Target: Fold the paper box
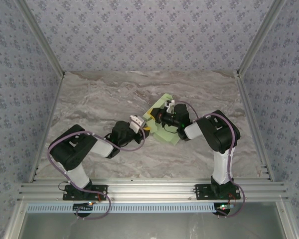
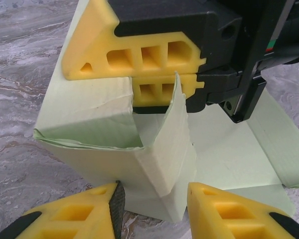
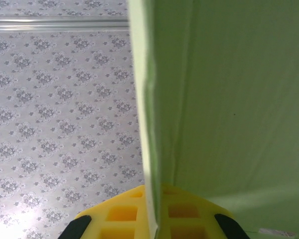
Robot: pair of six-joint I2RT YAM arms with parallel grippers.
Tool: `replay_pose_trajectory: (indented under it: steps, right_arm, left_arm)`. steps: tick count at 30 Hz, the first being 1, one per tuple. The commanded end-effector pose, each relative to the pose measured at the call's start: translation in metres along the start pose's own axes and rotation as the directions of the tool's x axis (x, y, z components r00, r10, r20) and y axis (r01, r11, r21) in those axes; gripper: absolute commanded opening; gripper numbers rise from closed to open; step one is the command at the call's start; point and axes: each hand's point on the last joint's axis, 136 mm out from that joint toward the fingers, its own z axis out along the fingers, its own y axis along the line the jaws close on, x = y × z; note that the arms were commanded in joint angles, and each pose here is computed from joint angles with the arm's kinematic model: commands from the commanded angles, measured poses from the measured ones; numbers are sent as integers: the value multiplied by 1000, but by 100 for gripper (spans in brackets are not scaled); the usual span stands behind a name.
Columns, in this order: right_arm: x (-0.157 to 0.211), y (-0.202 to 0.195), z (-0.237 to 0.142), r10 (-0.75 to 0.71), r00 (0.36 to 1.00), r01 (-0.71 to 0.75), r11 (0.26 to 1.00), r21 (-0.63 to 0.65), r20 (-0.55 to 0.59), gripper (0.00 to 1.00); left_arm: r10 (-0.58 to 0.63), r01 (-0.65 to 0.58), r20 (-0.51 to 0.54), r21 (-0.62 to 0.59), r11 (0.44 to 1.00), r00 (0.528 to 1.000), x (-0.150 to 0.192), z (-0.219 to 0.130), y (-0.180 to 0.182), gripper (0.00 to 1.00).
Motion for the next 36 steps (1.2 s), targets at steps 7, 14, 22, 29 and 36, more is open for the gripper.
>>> replay_pose_trajectory:
  steps: [7, 14, 22, 29, 36]
  right_arm:
    - [9, 11, -3, -27, 999, 27, 999, -36, 19, 0]
    - [13, 33, -1, -51, 998, 54, 995, -85, 35, 2]
    - [0, 21, -6, -44, 998, 46, 997, -54, 36, 18]
    - [-7, 5, -16, -36, 999, 37, 999, -16, 27, 21]
    - [-17, 11, -23, -58, 998, 58, 998, 4, 31, 26]
  left_arm:
    - [-4, 10, 55, -105, 994, 998, -14, 5, 8, 47]
    - [21, -12, 55, -163, 987, 998, -18, 0, 15, 52]
    - [34, -25, 34, -229, 973, 999, -15, -3, 26, 49]
    - [33, -28, 14, -277, 960, 999, -11, 3, 35, 47]
    - [51, -49, -3, -281, 958, 999, -10, 8, 36, 47]
